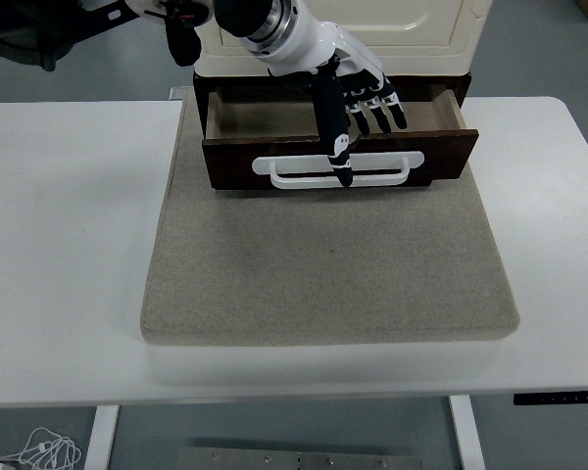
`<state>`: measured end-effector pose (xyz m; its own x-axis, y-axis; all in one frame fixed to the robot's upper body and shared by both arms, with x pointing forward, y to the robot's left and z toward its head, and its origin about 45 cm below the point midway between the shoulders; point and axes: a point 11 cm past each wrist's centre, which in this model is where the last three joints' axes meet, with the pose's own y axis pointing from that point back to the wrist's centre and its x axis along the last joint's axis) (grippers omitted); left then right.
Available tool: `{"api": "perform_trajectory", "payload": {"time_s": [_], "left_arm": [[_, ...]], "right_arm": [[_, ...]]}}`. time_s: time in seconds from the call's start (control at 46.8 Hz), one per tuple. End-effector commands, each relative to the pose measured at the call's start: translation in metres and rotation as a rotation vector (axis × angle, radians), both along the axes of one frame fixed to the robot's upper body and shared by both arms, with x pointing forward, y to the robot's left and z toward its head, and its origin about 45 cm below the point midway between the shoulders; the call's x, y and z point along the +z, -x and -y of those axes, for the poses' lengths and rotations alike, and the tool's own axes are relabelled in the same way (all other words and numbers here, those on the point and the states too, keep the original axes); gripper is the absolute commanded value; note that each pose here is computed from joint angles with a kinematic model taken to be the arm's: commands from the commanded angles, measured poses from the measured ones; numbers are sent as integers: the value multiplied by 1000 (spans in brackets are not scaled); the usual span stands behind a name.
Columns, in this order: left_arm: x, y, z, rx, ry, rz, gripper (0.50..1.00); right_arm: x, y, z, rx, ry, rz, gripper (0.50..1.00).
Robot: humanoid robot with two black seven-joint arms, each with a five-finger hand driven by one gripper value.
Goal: Open the drawer under the combination cabinet
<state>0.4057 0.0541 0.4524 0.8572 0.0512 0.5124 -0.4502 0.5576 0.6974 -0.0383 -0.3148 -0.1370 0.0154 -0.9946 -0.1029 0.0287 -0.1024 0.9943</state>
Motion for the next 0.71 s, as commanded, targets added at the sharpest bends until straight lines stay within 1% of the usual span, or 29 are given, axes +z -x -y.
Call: {"api": "perform_trajectory", "payload": {"time_s": [0.0,0.15,0.278,0.385,0.513,0.62,0.684], "left_arm": [[12,0,0,-4,35,13,1000],[52,1,0,-8,171,55,1000],[98,2,-6,-8,316,106,1000],[134,-8,-22,32,471,132,1000],[174,-23,-50,98,671,151,1000],[205,-29,-73,132,811,175,1000],[223,-29,-90,141,900,206,1000]], "right_arm": [[0,0,0,0,0,0,926],[0,0,0,0,0,0,926],[0,0,0,0,0,0,926],[0,0,0,0,0,0,926],[0,0,0,1,0,0,926],[0,0,0,0,0,0,926],[0,0,0,0,0,0,926]]}}
